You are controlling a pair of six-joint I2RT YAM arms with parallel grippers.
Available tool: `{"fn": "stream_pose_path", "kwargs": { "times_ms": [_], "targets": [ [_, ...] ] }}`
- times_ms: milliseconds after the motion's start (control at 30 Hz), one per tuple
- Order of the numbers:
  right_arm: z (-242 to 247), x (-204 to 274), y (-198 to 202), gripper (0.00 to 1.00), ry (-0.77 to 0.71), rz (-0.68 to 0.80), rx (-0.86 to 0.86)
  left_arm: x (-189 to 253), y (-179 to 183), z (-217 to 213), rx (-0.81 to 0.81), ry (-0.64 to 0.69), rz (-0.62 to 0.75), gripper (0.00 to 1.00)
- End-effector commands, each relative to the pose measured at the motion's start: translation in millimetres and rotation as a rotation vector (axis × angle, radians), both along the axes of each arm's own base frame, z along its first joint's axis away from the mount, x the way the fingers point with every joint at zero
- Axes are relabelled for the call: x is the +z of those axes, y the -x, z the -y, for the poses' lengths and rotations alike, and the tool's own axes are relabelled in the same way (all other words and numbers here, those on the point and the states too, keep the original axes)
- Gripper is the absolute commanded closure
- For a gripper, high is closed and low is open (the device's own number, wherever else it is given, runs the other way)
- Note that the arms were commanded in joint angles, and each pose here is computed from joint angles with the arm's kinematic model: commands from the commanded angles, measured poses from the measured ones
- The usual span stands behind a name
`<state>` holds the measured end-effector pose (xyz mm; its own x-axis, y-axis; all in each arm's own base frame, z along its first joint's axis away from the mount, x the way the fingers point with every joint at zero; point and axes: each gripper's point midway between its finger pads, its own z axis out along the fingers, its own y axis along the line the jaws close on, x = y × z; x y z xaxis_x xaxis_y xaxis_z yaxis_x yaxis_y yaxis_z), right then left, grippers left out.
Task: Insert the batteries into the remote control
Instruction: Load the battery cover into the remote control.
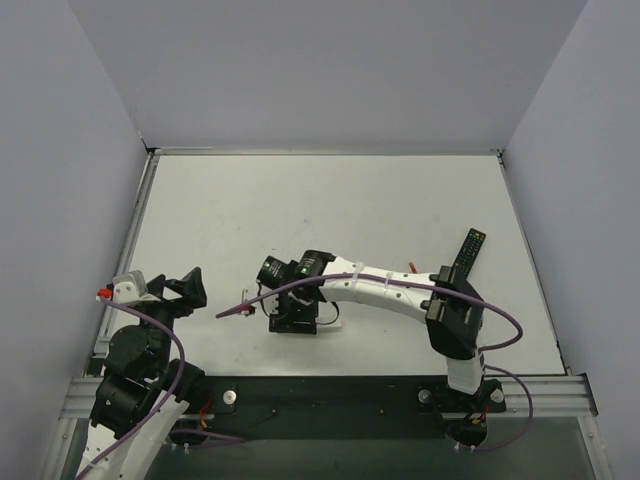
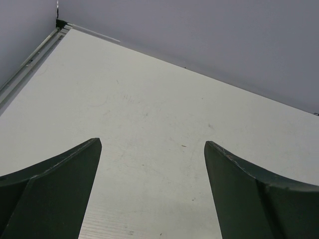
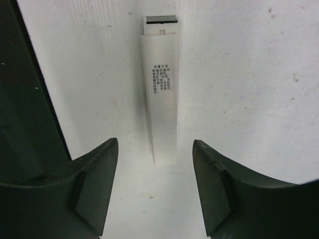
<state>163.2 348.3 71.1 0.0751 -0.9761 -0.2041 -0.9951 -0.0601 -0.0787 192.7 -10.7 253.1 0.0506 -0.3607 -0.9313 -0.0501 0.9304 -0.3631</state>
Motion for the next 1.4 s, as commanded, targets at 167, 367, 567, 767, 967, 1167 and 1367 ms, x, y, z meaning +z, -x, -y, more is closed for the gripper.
{"fn": "stream_pose_path", "kwargs": {
  "times_ms": [167,367,567,767,967,1167,1367],
  "targets": [
    [38,57,-4,0.43,-0.271,-0.112,-0.463,-15,-7,36,-0.15,0.116,-0.082,0.05],
    [70,48,-15,0.44,-0.399,-0.151,-0.912,-59,-13,95,-0.384,0.193,-0.331,0.05],
    [88,20,-14,0.5,-0.448,-0.212,-1.2,-103,-11,135,-0.526,0.285,-0.537,0.05],
    [83,2,-18,0.56,-0.513,-0.25,-1.297,-155,0,155,-0.582,0.289,-0.726,0.11],
    [79,-11,-21,0.61,-0.514,-0.287,-1.333,-177,12,174,-0.632,0.215,-0.8,0.2],
    [84,-24,-20,0.67,-0.485,-0.29,-1.375,-190,16,185,-0.643,0.187,-0.84,0.27],
    [88,-32,-17,0.69,-0.459,-0.303,-1.397,-192,15,186,-0.643,0.184,-0.836,0.3]
  ]
}}
